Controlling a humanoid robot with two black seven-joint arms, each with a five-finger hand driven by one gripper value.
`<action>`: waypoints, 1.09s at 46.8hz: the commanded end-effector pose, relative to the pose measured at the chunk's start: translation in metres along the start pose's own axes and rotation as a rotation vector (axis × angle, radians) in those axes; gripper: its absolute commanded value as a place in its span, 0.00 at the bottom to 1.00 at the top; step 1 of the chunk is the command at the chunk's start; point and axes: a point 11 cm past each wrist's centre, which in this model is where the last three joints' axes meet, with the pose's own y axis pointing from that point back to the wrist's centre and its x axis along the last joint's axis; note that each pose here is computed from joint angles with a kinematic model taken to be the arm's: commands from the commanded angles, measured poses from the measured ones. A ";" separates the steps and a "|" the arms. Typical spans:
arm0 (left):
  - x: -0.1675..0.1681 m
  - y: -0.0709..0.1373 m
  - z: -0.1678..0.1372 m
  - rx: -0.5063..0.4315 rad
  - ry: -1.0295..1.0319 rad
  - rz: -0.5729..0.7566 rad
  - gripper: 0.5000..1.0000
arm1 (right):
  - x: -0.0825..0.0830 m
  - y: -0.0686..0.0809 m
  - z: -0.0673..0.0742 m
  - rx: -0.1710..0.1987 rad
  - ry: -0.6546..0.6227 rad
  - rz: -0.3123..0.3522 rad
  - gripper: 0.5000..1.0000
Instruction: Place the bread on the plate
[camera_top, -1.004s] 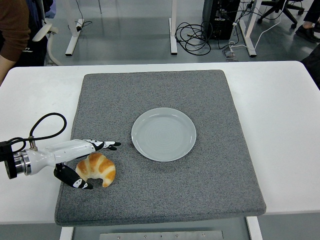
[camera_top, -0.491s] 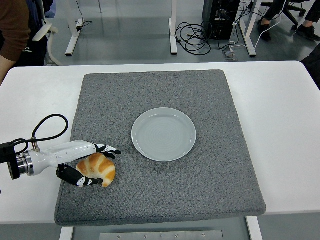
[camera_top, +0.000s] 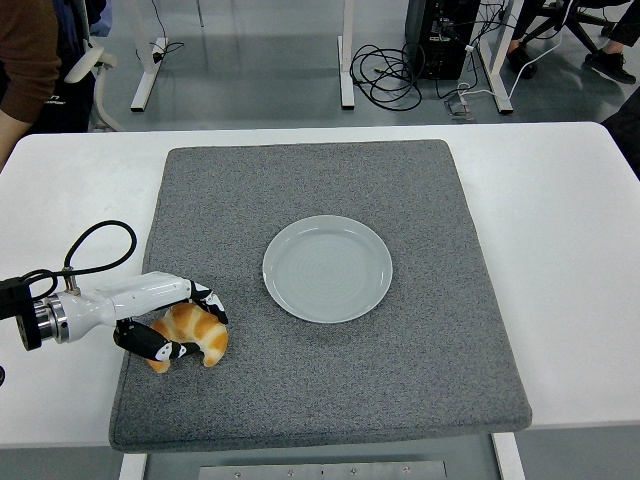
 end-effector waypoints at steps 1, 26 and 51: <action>0.004 0.001 -0.001 0.002 -0.003 0.009 0.00 | 0.000 0.000 0.000 0.000 0.000 0.000 1.00; 0.025 0.014 -0.009 0.045 -0.026 0.024 0.00 | 0.000 0.000 0.000 0.000 0.000 0.000 1.00; 0.158 0.072 0.007 0.119 -0.122 0.155 0.00 | -0.003 0.001 0.002 -0.003 -0.005 -0.008 1.00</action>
